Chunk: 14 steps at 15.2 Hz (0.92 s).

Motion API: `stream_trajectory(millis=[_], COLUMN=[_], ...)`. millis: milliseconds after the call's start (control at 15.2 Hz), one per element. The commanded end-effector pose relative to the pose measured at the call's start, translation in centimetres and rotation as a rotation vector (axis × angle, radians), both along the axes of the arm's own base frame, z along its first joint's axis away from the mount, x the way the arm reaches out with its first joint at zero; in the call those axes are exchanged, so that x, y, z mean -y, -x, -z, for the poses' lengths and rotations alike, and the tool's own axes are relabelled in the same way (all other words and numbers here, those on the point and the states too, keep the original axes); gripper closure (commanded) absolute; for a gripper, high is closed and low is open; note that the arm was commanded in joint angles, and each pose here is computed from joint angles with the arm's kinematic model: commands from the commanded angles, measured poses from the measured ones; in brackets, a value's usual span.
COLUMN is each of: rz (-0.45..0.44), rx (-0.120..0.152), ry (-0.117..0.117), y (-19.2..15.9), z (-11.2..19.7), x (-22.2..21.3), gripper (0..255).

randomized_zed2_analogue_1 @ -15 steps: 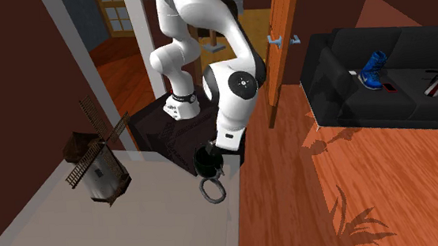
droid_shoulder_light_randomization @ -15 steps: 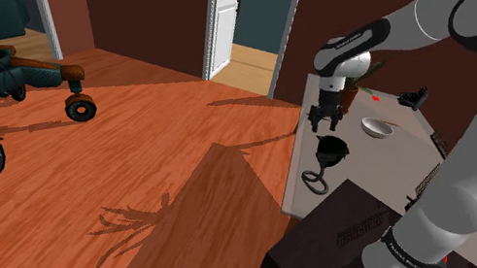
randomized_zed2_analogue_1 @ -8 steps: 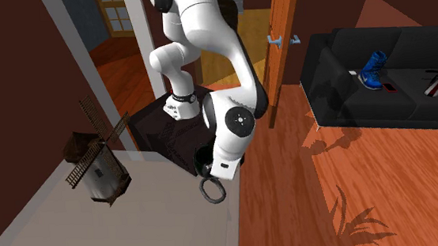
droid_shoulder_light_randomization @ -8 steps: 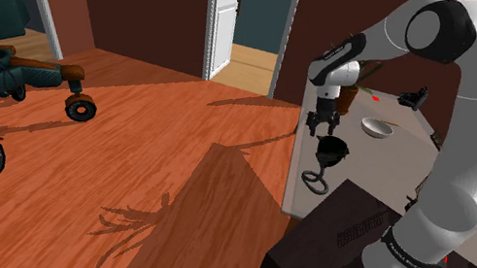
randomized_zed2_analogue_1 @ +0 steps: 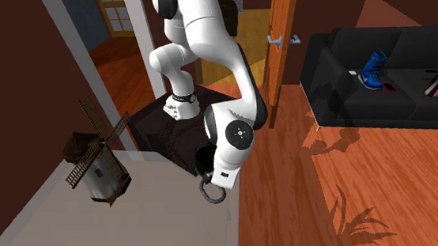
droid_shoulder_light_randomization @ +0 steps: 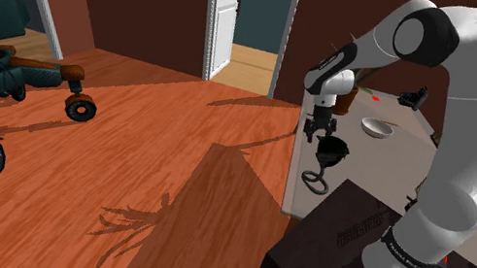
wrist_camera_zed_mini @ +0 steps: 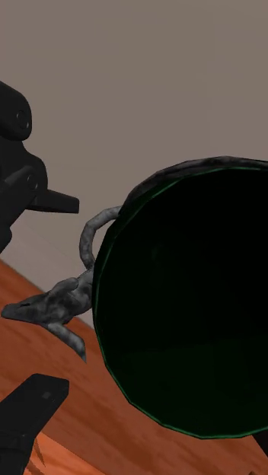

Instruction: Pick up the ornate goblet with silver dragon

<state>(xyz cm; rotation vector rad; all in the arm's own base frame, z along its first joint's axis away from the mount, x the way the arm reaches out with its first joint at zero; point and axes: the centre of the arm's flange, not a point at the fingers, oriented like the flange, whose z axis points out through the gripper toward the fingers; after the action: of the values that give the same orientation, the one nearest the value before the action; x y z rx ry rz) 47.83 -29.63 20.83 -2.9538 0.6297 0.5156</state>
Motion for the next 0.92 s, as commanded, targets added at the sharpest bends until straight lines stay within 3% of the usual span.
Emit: stream_trajectory(millis=[0,594,858], rz=[0.000,0.000,0.000], rx=[0.000,0.000,0.000], ry=[0.000,0.000,0.000], y=[0.0,0.0,0.0], z=[0.2,0.1,-2.0], x=[0.1,0.0,0.0], gripper=[255,255,255])
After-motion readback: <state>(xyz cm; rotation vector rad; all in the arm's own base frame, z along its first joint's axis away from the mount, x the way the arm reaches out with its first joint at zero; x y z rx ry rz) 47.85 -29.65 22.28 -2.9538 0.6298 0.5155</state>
